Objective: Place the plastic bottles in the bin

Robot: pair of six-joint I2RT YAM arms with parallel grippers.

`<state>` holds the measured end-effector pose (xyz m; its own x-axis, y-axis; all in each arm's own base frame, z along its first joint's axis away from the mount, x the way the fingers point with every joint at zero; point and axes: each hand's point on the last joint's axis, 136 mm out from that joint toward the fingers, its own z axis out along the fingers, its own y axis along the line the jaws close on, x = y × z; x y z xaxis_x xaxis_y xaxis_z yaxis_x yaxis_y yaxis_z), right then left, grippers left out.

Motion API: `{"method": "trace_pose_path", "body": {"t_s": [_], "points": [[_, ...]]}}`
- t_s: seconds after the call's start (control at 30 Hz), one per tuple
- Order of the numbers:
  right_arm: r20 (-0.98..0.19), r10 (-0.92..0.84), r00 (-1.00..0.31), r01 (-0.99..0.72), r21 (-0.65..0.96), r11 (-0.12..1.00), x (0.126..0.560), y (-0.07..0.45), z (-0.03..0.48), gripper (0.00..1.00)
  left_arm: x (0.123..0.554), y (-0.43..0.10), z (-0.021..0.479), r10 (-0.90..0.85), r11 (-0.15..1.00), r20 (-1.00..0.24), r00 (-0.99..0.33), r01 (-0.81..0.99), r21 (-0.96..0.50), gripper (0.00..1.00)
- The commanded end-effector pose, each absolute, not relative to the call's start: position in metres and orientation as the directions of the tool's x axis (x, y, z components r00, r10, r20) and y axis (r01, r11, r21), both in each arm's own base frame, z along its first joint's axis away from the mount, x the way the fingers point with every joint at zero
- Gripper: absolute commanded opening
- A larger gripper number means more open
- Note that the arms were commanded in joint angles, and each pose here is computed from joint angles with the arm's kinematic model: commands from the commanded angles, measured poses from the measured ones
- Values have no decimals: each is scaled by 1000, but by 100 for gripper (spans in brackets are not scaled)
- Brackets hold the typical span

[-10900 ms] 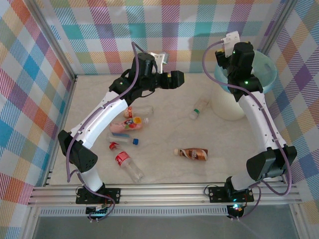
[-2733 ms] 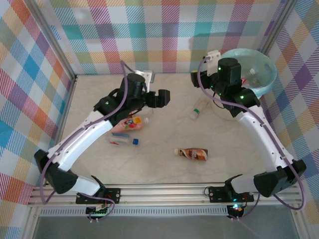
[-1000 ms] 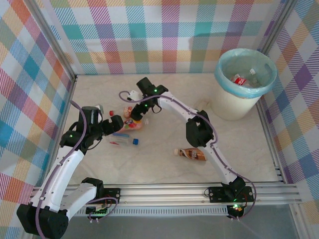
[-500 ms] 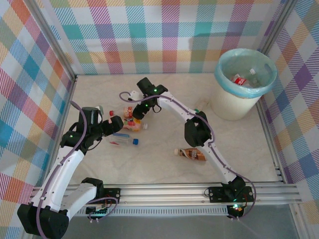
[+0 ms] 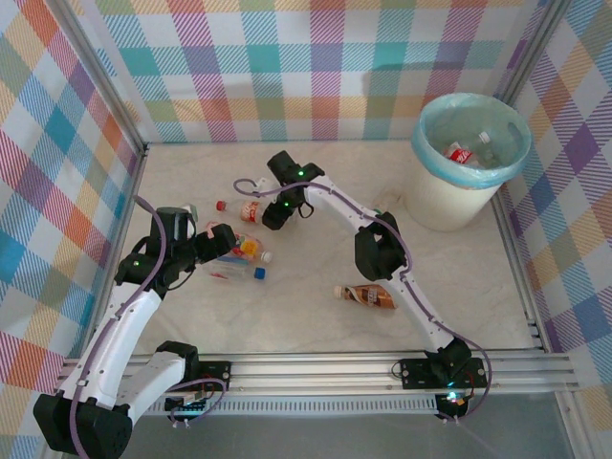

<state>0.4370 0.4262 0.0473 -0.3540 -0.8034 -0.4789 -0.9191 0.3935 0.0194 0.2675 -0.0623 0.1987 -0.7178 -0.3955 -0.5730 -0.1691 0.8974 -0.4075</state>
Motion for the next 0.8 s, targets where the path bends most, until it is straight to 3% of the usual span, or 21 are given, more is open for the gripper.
{"method": "trace_pose_path", "body": {"t_s": [0.0,0.33,0.77], "points": [[-473,-809,-348,-920,5,392,436,416,63,67,265,-57,200,-406,896,-577,-709,-183,-405,95],[-521,-756,-397,-891,22,453,436,407,106,56,267,-58,213,-404,895,-588,-701,-170,-412,95],[-767,-529,-361,-802,-34,596,432,366,271,53,301,-74,290,-403,877,-666,-628,-57,-478,90]]}}
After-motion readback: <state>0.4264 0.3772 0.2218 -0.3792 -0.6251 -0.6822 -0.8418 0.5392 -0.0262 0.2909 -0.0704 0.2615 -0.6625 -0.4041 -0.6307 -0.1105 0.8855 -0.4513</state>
